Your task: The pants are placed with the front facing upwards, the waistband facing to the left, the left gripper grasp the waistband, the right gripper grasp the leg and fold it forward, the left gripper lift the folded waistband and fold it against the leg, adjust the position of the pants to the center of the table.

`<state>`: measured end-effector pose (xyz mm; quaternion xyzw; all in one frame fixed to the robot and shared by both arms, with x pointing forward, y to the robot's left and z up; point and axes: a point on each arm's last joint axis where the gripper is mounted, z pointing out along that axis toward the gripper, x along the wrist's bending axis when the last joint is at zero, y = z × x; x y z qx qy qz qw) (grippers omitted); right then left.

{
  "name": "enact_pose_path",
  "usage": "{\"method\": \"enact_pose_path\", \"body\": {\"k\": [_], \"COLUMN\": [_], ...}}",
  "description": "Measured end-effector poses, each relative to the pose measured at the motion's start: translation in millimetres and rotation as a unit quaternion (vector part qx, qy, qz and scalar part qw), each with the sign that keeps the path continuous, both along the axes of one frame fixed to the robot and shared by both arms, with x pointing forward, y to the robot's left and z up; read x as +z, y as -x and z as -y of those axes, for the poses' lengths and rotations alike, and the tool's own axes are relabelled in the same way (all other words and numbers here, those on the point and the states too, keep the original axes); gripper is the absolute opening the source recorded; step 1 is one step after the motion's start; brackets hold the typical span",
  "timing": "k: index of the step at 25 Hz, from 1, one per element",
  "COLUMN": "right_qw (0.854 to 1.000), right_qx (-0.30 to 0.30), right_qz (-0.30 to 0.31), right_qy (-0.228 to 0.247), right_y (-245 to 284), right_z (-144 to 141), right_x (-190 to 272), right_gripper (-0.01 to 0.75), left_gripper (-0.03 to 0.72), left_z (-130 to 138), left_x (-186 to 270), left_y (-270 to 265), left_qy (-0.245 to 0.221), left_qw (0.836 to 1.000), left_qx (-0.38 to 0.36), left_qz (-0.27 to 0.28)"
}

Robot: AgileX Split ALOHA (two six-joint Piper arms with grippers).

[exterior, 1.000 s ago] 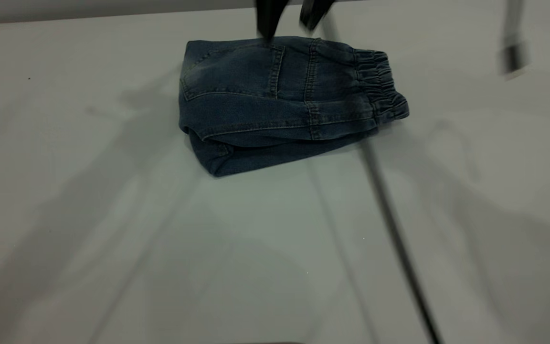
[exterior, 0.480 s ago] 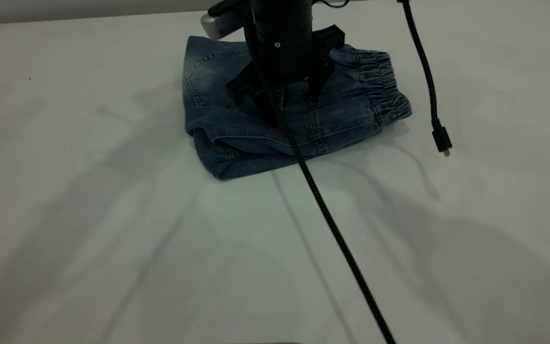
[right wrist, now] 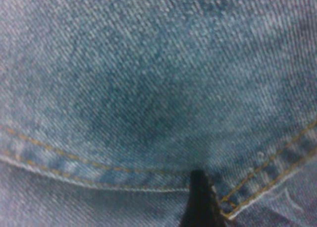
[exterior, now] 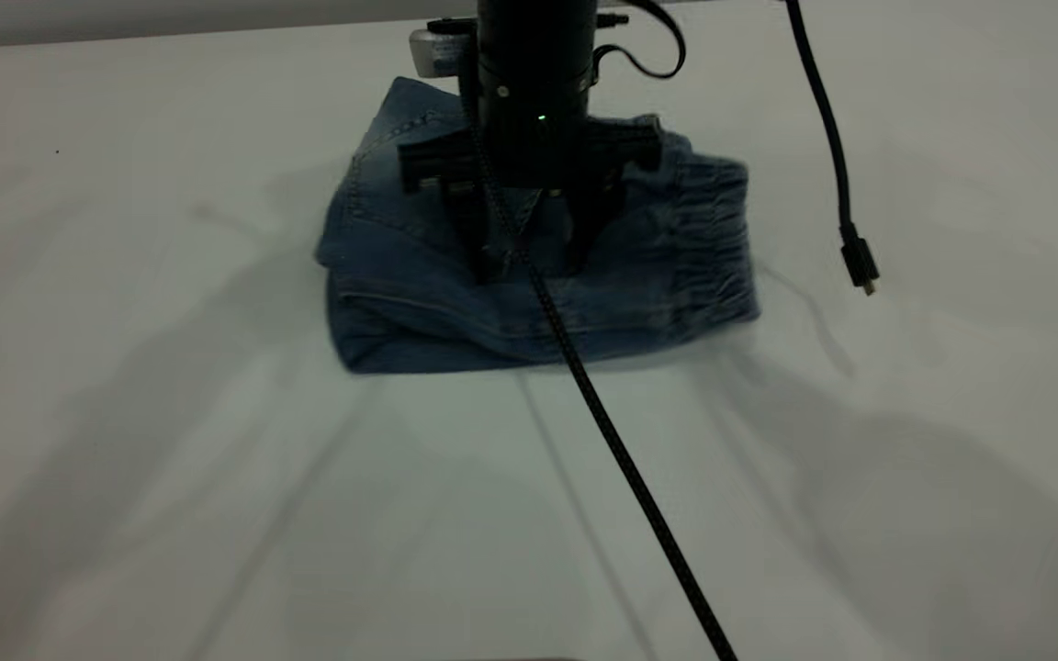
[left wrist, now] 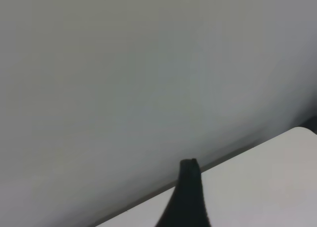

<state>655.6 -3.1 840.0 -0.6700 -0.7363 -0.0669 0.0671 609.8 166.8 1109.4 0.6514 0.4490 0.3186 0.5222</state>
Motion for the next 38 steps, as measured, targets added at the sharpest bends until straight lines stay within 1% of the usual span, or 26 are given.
{"method": "enact_pose_path", "body": {"k": [3,6,7,9,11,13,16,18,21,24,27,29,30,32,34,36,38], "right_qw": [1.0,0.999,0.998,0.994,0.989,0.983,0.968,0.954,0.935,0.915,0.901,0.897,0.897,0.899,0.903,0.909,0.915], "right_qx": [-0.004,0.016,0.028,0.051,0.071,0.095,0.137,0.161,0.173,0.173,0.17,0.169,0.168,0.169,0.171,0.176,0.183], "right_qz": [-0.001,0.009,0.031,0.082,0.123,0.156,0.211,0.251,0.309,0.361,0.395,0.404,0.405,0.401,0.392,0.377,0.358], "right_qy": [0.0,0.03,0.041,0.047,0.035,0.023,0.003,-0.01,-0.029,-0.048,-0.06,-0.063,-0.061,-0.053,-0.048,-0.04,-0.031], "right_y": [-2,-8,-13,-23,-29,-28,-19,-9,13,40,70,90,98,117,134,154,171], "right_z": [-1,-1,-1,-1,-2,-1,4,11,25,43,63,76,82,96,108,121,133], "right_x": [4,15,24,48,80,114,173,219,284,342,384,402,406,412,412,407,396], "right_gripper": [0.442,0.442,0.442,0.442,0.442,0.437,0.419,0.403,0.385,0.377,0.374,0.374,0.374,0.374,0.374,0.374,0.374], "left_gripper": [0.582,0.582,0.582,0.582,0.582,0.582,0.582,0.582,0.582,0.582,0.582,0.582,0.582,0.582,0.582,0.58,0.575], "left_z": [0,0,0,0,-1,-2,-7,-11,-16,-19,-22,-24,-26,-31,-37,-47,-56], "left_x": [0,0,0,3,10,23,48,67,88,92,81,74,70,66,60,54,46], "left_y": [0,0,0,2,6,14,31,45,68,91,111,124,132,146,159,170,177], "left_qy": [0.0,0.001,0.001,0.0,-0.002,-0.013,-0.038,-0.055,-0.076,-0.092,-0.098,-0.107,-0.107,-0.129,-0.139,-0.158,-0.181], "left_qw": [1.0,1.0,1.0,1.0,1.0,0.999,0.996,0.991,0.984,0.98,0.981,0.981,0.982,0.98,0.979,0.974,0.964], "left_qx": [0.0,-0.002,-0.002,-0.003,-0.008,-0.019,-0.03,-0.04,-0.058,-0.085,-0.114,-0.129,-0.139,-0.149,-0.144,-0.121,-0.089], "left_qz": [0.0,0.0,0.0,0.004,0.015,0.036,0.081,0.114,0.152,0.155,0.122,0.095,0.069,0.026,-0.044,-0.108,-0.173]}}
